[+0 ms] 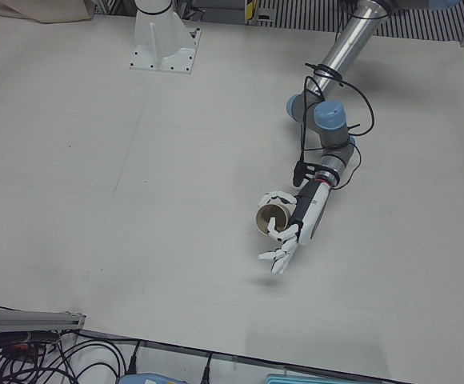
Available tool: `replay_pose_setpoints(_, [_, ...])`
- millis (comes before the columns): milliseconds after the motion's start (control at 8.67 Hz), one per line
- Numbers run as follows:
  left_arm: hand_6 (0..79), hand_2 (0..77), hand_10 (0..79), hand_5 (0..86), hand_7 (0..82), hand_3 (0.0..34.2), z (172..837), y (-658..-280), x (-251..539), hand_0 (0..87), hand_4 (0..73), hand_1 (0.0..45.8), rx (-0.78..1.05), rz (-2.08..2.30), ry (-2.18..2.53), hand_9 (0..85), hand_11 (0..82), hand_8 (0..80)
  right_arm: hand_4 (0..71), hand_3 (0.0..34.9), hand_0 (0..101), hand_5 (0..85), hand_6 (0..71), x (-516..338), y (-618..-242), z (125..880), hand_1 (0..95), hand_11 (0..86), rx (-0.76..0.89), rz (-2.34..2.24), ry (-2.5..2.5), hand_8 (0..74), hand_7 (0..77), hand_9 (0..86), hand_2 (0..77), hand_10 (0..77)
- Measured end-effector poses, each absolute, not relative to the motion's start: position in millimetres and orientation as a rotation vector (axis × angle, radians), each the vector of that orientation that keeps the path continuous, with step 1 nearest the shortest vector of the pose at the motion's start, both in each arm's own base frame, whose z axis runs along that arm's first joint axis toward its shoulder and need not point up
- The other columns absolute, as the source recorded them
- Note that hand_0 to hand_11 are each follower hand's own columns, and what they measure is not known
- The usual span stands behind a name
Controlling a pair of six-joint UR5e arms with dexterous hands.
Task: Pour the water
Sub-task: 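Lower the left-held cup back onto the table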
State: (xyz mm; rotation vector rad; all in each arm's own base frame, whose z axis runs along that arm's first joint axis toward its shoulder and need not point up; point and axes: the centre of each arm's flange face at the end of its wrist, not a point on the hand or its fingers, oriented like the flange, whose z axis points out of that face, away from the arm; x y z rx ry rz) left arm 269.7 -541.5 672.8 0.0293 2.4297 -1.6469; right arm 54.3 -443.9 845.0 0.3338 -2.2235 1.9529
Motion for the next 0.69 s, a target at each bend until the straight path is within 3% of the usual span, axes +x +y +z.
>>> replay_pose_setpoints(115, [12.0, 41.5, 0.5, 69.8, 25.6, 0.1, 674, -550, 255, 38.9, 35.5, 18.5, 0.017, -1.592, 2.377, 4.9, 1.6, 2.7, 30.0, 0.0, 48, 54.0, 59.5, 55, -444, 845, 7.6, 68.2, 0.334, 1.954, -2.228, 56.2, 62.2, 69.8, 52.4, 69.8])
replay_pose_setpoints(231, [10.9, 41.5, 0.5, 60.5, 26.7, 0.1, 676, -554, 243, 38.8, 32.7, 18.5, 0.014, -1.559, 2.341, 6.0, 1.6, 2.2, 30.0, 0.0, 48, 54.0, 59.5, 56, -443, 845, 7.6, 68.2, 0.334, 1.954, -2.228, 56.2, 62.2, 69.3, 52.4, 69.8])
replay_pose_setpoints(462, [8.7, 42.0, 0.5, 35.5, 24.0, 0.1, 679, -556, 234, 38.8, 26.2, 18.5, 0.014, -1.537, 2.308, 2.7, 1.1, 2.2, 30.0, 0.0, 48, 54.0, 59.5, 57, -442, 841, 7.6, 68.2, 0.332, 1.948, -2.239, 56.2, 62.2, 69.3, 52.4, 69.8])
replay_pose_setpoints(692, [8.7, 42.0, 0.5, 7.6, 22.4, 0.0, 683, -556, 231, 38.7, 24.5, 18.5, 0.017, -1.538, 2.293, 2.2, 1.1, 0.5, 30.5, 0.0, 48, 54.0, 58.9, 58, -445, 832, 7.6, 68.2, 0.332, 1.933, -2.262, 56.2, 62.7, 69.3, 52.4, 69.8])
